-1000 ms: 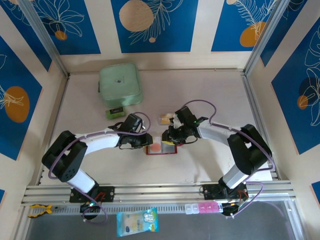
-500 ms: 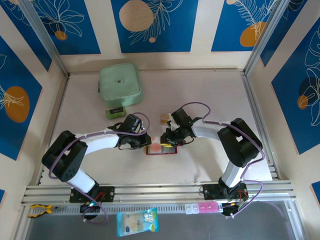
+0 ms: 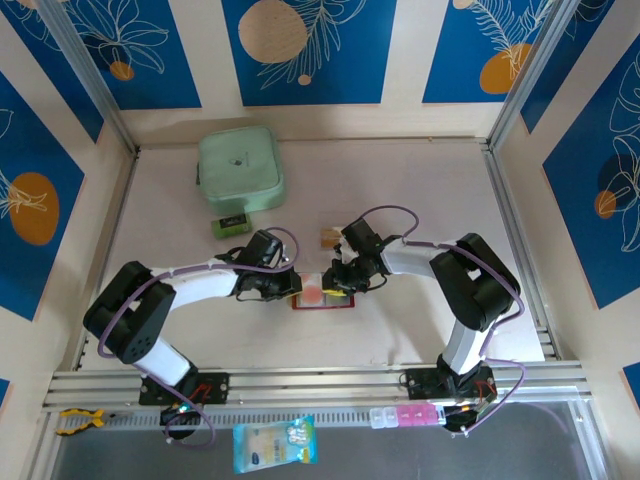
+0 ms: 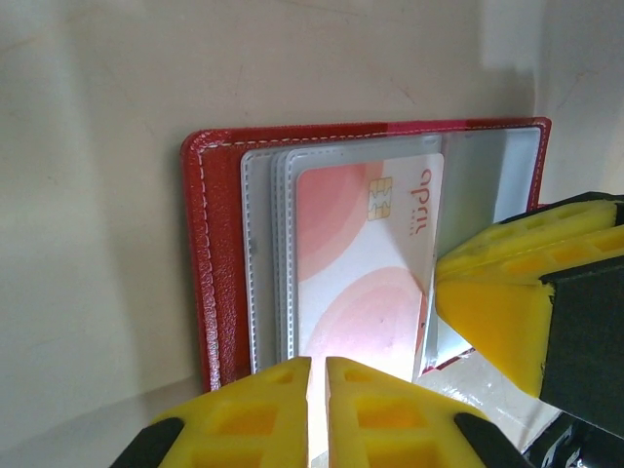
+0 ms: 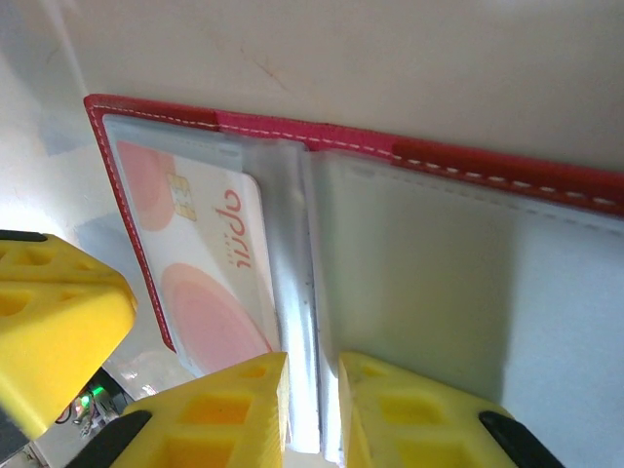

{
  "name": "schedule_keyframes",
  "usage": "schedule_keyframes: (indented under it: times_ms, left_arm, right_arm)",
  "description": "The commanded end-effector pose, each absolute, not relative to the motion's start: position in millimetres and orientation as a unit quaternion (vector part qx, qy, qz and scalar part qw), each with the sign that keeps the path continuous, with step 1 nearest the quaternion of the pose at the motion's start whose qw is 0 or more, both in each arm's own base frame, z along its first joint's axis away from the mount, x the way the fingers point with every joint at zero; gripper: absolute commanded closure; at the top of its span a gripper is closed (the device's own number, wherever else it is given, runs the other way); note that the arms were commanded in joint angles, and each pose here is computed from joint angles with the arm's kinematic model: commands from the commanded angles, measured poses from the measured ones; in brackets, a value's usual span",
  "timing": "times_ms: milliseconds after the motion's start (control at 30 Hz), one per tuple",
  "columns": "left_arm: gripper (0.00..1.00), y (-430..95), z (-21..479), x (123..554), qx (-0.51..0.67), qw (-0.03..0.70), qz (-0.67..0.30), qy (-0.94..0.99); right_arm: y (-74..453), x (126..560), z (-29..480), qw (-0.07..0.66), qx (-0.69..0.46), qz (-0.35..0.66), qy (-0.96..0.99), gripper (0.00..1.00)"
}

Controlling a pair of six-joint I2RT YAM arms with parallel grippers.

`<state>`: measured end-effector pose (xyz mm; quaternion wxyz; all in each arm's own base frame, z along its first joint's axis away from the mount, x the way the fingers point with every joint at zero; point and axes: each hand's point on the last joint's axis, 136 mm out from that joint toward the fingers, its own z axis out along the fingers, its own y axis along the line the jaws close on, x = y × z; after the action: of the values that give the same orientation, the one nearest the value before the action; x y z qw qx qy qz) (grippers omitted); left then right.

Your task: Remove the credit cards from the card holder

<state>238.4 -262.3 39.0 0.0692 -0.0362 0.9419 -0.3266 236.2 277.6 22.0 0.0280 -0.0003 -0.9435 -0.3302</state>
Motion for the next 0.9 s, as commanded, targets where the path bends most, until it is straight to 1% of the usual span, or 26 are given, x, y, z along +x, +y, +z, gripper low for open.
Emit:
schedule_keyframes:
  times_ms: [0,367,633,867]
  left_arm:
    - [0.88,-262.1,44.3,242.0,-0.035,0.073,-0.327,0.942]
    - [0.91,-266.3,41.6,249.3,-0.019,0.071,-0.315,0.946]
    - [0.95,-257.3,27.7,243.7,-0.021,0.062,-0.293,0.954]
    - [0.96,-253.2,22.0,239.1,-0.022,0.057,-0.286,0.956]
  right_arm:
    - [273.4,234.3,26.3,0.031,0.004,-0.318,-0.948,0.79]
    - [283.8,238.3,46.0,0.021,0.006,-0.349,-0.937,0.77]
    - [291.0,240.7,49.4,0.025,0.004,-0.367,-0.930,0.71]
    - [298.1,243.6,50.5,0.027,0.005,-0.383,-0.923,0.70]
